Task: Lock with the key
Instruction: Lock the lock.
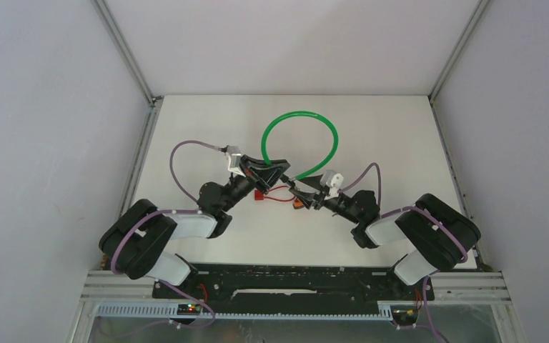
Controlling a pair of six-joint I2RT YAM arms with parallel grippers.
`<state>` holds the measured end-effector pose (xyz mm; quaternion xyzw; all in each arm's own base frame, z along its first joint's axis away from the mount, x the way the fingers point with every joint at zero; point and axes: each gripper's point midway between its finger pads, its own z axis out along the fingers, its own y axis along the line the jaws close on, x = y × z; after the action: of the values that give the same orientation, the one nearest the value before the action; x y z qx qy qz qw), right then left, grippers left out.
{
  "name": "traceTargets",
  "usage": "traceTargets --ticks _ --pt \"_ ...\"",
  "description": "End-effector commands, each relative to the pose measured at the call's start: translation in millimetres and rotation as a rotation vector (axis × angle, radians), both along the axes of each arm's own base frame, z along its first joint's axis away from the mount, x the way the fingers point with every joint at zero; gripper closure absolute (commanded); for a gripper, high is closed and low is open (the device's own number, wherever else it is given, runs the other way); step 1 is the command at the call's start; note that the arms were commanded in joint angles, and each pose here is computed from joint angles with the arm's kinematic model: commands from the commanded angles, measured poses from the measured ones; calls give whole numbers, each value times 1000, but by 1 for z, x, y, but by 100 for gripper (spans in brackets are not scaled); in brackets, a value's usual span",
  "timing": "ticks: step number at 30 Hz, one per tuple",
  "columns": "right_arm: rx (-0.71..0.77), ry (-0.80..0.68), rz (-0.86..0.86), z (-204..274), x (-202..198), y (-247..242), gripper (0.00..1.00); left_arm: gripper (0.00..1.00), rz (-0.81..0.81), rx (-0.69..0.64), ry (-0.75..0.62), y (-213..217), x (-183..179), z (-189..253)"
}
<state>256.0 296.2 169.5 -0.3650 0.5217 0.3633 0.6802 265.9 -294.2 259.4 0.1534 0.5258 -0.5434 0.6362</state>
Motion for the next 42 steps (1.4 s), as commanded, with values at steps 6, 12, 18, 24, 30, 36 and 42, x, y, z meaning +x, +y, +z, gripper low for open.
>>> traceTargets --ticks 6,12,18,24,30,36,42 --pt "-20 -84 -105 2 13 -8 46 100 56 -100 -114 14 -6 39" --pt "-32 -96 -98 1 11 -5 53 100 59 -101 -113 15 -6 39" --pt "-34 -104 -80 1 7 -3 66 100 58 -102 -111 15 -6 39" --pt "-39 -114 -70 1 5 -1 81 100 51 -103 -108 14 -6 39" --pt "-42 -116 -38 1 1 2 98 100 28 -95 -121 10 -9 40" --pt "-26 -95 33 2 -6 3 100 100 -19 -62 -170 3 -16 41" --pt "-21 -91 74 4 -10 4 100 100 -60 -18 -241 -3 -24 41"
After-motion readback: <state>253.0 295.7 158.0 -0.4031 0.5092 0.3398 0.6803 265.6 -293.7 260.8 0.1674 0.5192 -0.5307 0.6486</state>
